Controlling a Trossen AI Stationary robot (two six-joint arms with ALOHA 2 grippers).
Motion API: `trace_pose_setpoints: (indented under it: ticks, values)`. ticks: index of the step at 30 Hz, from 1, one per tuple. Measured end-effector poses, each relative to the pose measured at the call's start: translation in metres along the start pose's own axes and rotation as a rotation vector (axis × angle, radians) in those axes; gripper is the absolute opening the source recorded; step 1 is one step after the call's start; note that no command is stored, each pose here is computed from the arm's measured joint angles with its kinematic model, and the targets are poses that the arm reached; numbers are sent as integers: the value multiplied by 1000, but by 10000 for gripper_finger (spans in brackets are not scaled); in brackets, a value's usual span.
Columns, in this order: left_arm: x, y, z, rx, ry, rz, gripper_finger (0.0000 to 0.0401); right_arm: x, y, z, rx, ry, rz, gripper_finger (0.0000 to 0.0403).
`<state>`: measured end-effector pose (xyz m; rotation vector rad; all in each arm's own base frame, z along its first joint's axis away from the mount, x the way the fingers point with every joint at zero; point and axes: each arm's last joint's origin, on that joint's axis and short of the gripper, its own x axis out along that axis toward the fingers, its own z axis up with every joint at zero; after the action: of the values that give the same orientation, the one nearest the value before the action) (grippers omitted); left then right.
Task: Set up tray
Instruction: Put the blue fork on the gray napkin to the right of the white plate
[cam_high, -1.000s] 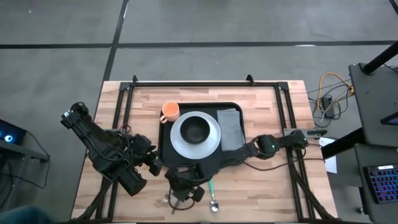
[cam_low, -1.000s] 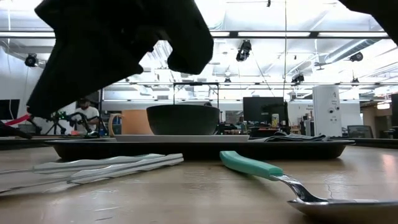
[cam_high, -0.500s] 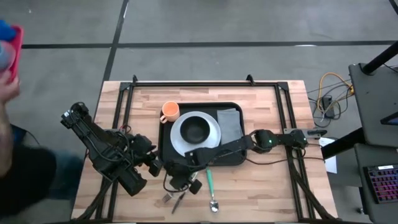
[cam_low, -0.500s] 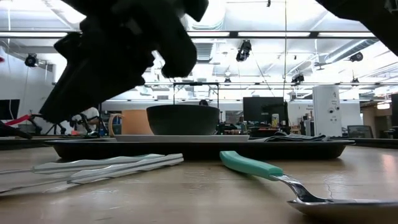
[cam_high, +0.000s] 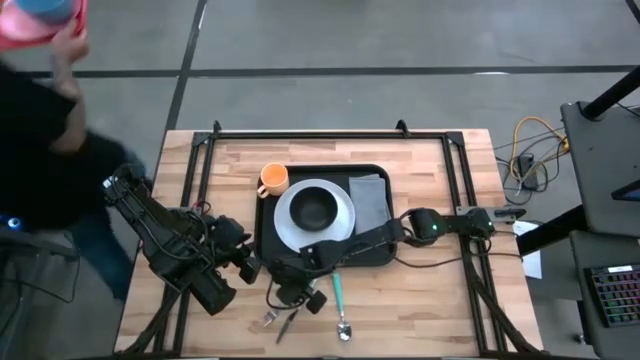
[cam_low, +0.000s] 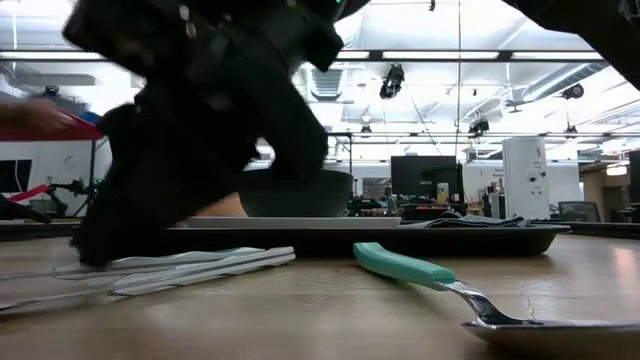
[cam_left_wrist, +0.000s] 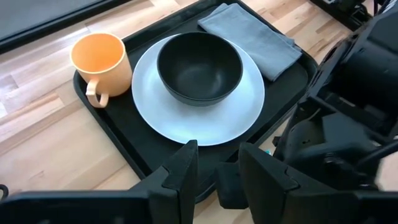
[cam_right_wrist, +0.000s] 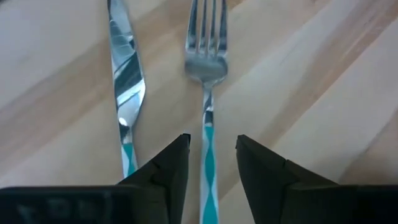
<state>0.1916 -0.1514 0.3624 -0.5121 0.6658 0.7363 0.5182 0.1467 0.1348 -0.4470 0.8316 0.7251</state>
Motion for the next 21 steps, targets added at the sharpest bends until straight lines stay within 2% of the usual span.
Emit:
trace_pose_setpoints:
  ticks: [9,16,21]
  values:
    - [0,-1,0,-10,1,-10,98,11,4,-11,-3,0,-2,95]
    - [0,-2,0,-19,1,-19,98,11,5,-10,-35,14,-33,20]
    - [0,-3,0,-23,2,-23,98,8,4,-9,-24,24,-56,15]
